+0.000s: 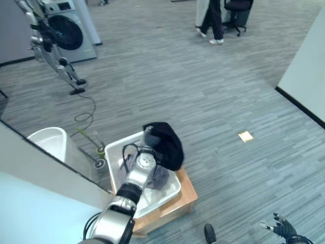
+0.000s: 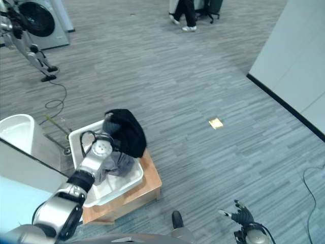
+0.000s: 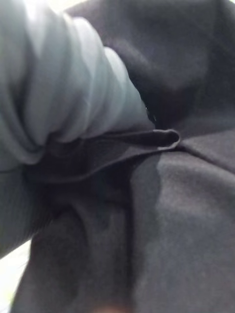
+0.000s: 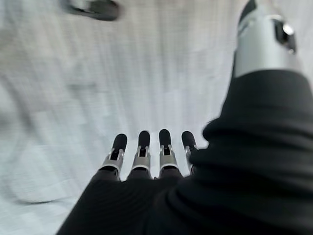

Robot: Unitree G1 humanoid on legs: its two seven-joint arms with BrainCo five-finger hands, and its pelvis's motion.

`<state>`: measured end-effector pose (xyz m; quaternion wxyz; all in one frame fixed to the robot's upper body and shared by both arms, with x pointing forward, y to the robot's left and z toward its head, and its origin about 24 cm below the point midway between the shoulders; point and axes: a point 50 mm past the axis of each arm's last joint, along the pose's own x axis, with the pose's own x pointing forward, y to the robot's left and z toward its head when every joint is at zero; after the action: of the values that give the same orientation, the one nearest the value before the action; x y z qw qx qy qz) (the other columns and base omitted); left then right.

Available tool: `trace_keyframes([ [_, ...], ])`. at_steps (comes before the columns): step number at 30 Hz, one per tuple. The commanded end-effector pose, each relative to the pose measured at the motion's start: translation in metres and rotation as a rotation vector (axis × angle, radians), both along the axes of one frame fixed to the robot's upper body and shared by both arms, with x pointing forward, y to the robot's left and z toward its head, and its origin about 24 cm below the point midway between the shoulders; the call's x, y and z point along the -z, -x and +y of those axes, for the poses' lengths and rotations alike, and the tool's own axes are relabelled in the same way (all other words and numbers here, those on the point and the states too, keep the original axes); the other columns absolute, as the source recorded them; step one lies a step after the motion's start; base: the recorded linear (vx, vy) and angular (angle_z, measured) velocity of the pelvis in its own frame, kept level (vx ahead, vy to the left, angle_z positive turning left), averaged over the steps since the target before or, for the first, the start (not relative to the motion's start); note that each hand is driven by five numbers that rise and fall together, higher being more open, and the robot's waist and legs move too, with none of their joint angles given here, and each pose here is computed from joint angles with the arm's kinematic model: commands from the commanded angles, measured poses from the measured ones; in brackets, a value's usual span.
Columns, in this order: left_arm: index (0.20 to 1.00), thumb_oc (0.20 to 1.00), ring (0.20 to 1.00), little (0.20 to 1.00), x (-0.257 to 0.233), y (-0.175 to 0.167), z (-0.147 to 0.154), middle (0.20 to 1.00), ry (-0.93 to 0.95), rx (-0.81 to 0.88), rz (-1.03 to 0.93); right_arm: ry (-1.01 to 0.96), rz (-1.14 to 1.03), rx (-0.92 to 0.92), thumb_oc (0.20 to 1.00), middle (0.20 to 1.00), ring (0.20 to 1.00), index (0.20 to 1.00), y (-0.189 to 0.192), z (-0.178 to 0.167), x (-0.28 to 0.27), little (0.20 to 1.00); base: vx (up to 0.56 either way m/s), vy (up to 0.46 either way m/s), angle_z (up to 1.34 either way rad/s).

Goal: Pick up bed clothes into laundry basket.

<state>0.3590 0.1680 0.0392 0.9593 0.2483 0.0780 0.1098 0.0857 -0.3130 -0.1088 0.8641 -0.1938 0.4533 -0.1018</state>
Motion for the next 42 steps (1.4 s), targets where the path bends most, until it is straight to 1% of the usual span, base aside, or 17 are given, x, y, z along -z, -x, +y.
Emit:
trace_keyframes([
  [1, 0.2, 0.2, 0.2, 0.2, -0.048, -0.032, -0.004, 0.2, -0.086, -0.076, -0.124, 0.068, -0.1, -0.04, 1.0, 1.0, 1.0, 1.0, -0.034, -0.01, -0.013, 1.0, -0.02, -0.011, -0.07],
  [5, 0.2, 0.2, 0.2, 0.2, -0.053, -0.038, -0.008, 0.2, -0.168, -0.108, -0.098, 0.051, -0.035, -0.011, 1.0, 1.0, 1.0, 1.0, -0.029, -0.003, 0.001, 1.0, -0.03, -0.029, 0.0],
  [7, 0.2, 0.2, 0.2, 0.2, -0.046, -0.036, -0.009, 0.2, -0.205, -0.13, -0.063, 0.042, 0.002, -0.014, 1.0, 1.0, 1.0, 1.0, -0.025, 0.003, 0.008, 1.0, 0.0, 0.0, 0.0],
  [10, 0.2, 0.2, 0.2, 0.2, -0.039, -0.032, -0.002, 0.2, -0.256, -0.188, -0.03, 0.018, 0.039, -0.012, 1.0, 1.0, 1.0, 1.0, -0.019, 0.011, 0.016, 1.0, 0.0, 0.0, 0.0],
  [15, 0.2, 0.2, 0.2, 0.2, -0.033, -0.027, 0.007, 0.2, -0.3, -0.223, -0.007, 0.01, 0.09, -0.02, 1.0, 1.0, 1.0, 1.0, -0.011, 0.018, 0.023, 1.0, 0.01, -0.02, 0.07],
  [17, 0.2, 0.2, 0.2, 0.2, -0.034, -0.026, 0.023, 0.2, -0.298, -0.278, 0.011, -0.004, 0.1, -0.02, 1.0, 1.0, 1.0, 1.0, -0.007, 0.021, 0.026, 1.0, 0.01, -0.021, 0.16],
  [18, 0.2, 0.2, 0.2, 0.2, -0.034, -0.026, 0.023, 0.2, -0.298, -0.278, 0.011, -0.004, 0.1, -0.02, 1.0, 1.0, 1.0, 1.0, -0.007, 0.021, 0.026, 1.0, 0.01, -0.015, 0.06],
  [20, 0.2, 0.2, 0.2, 0.2, -0.036, -0.024, 0.041, 0.2, -0.287, -0.324, 0.015, -0.009, 0.099, -0.026, 1.0, 1.0, 1.0, 1.0, -0.005, 0.022, 0.026, 1.0, 0.0, 0.0, 0.0],
  [24, 0.2, 0.2, 0.2, 0.2, -0.03, -0.019, 0.051, 0.2, -0.301, -0.342, 0.039, -0.022, 0.104, -0.044, 1.0, 1.0, 1.0, 1.0, -0.003, 0.027, 0.027, 1.0, 0.0, 0.0, 0.0],
  [33, 0.2, 0.2, 0.2, 0.2, -0.016, -0.005, 0.079, 0.2, -0.347, -0.405, 0.091, -0.058, 0.081, -0.136, 1.0, 1.0, 1.0, 1.0, -0.012, 0.046, 0.03, 1.0, 0.0, -0.008, 0.01],
  [34, 1.0, 1.0, 1.0, 1.0, -0.016, -0.004, 0.081, 1.0, -0.338, -0.413, 0.087, -0.058, 0.068, -0.146, 1.0, 1.0, 1.0, 1.0, -0.014, 0.046, 0.029, 1.0, 0.0, 0.0, 0.0],
  [36, 1.0, 1.0, 1.0, 1.0, -0.009, -0.003, 0.079, 1.0, -0.284, -0.372, 0.11, -0.046, -0.005, -0.18, 1.0, 1.0, 1.0, 1.0, -0.028, 0.046, 0.02, 1.0, 0.0, 0.0, 0.0],
  [38, 1.0, 1.0, 1.0, 1.0, -0.009, -0.002, 0.079, 1.0, -0.283, -0.372, 0.111, -0.046, -0.005, -0.18, 1.0, 1.0, 1.0, 1.0, -0.027, 0.046, 0.02, 1.0, 0.0, 0.0, 0.0],
  [39, 1.0, 1.0, 1.0, 1.0, -0.011, -0.008, 0.066, 1.0, -0.123, -0.293, 0.055, -0.015, -0.124, -0.204, 1.0, 1.0, 1.0, 1.0, -0.044, 0.041, 0.002, 1.0, -0.04, 0.036, 0.01],
  [40, 1.0, 1.0, 1.0, 1.0, -0.015, -0.006, 0.055, 1.0, 0.113, -0.204, -0.076, 0.068, -0.297, -0.196, 1.0, 1.0, 1.0, 1.0, -0.062, 0.032, -0.024, 1.0, -0.04, 0.044, 0.02],
  [41, 1.0, 1.0, 1.0, 1.0, -0.016, 0.0, 0.05, 1.0, 0.215, -0.158, -0.135, 0.088, -0.347, -0.2, 1.0, 1.0, 1.0, 1.0, -0.064, 0.032, -0.032, 1.0, -0.02, 0.033, -0.04],
  [42, 1.0, 1.0, 1.0, 1.0, -0.014, 0.001, 0.051, 1.0, 0.216, -0.158, -0.131, 0.089, -0.344, -0.2, 1.0, 1.0, 1.0, 1.0, -0.063, 0.031, -0.032, 1.0, 0.02, 0.025, -0.13],
])
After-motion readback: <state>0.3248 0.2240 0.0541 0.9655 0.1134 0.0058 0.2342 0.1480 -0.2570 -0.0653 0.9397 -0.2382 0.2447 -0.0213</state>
